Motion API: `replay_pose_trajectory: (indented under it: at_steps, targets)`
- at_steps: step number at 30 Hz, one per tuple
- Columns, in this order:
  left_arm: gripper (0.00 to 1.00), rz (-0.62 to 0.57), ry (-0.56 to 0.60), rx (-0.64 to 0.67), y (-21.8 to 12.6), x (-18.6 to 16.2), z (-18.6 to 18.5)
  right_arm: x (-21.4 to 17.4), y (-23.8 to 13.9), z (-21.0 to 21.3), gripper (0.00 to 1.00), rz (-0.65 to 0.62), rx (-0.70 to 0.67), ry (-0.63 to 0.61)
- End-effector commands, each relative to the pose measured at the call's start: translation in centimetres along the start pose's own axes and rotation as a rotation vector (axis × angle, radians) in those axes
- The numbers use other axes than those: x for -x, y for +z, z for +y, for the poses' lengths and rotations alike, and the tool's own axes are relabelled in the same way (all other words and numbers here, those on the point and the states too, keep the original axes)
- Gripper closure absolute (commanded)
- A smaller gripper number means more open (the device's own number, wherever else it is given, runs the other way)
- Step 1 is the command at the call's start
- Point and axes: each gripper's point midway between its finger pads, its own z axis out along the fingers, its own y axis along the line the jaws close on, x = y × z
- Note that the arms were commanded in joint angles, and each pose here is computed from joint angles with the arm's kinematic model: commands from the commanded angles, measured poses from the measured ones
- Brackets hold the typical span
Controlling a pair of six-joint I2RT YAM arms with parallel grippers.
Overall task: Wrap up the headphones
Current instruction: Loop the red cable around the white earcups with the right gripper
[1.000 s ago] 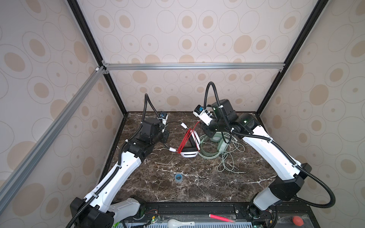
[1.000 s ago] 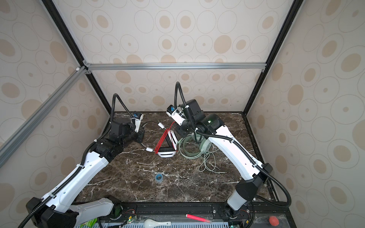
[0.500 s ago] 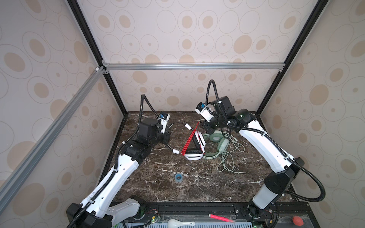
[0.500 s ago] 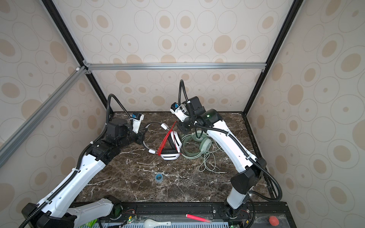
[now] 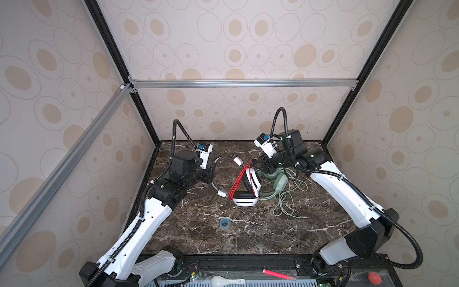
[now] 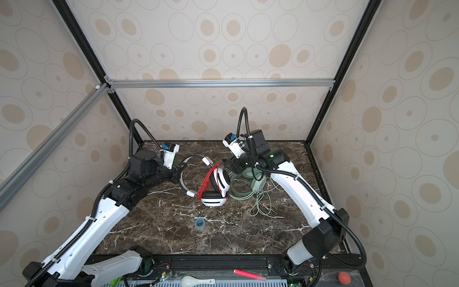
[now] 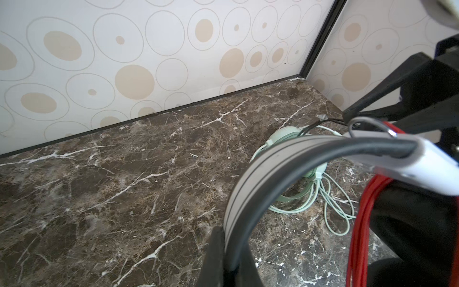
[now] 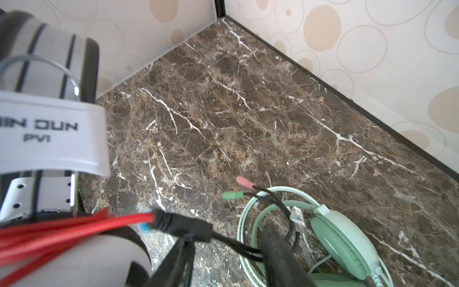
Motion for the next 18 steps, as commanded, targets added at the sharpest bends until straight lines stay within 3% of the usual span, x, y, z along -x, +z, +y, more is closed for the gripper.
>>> replay_pose_trajectory:
  at_steps: [1,11,18]
  targets:
    - [1.0,-0.124,-0.048,-0.114,-2.5,4.3,-2.5,1.1,-0.9,0.7,0.5,-0.101,0.043,-0.015]
    - [1.0,-0.149,-0.059,-0.158,-4.7,6.9,-3.7,0.5,-3.3,3.4,0.37,-0.271,0.138,-0.054]
    - [1.0,-0.181,-0.077,-0.178,-6.4,9.2,-4.3,-0.1,-5.1,4.9,0.35,-0.328,0.186,-0.03]
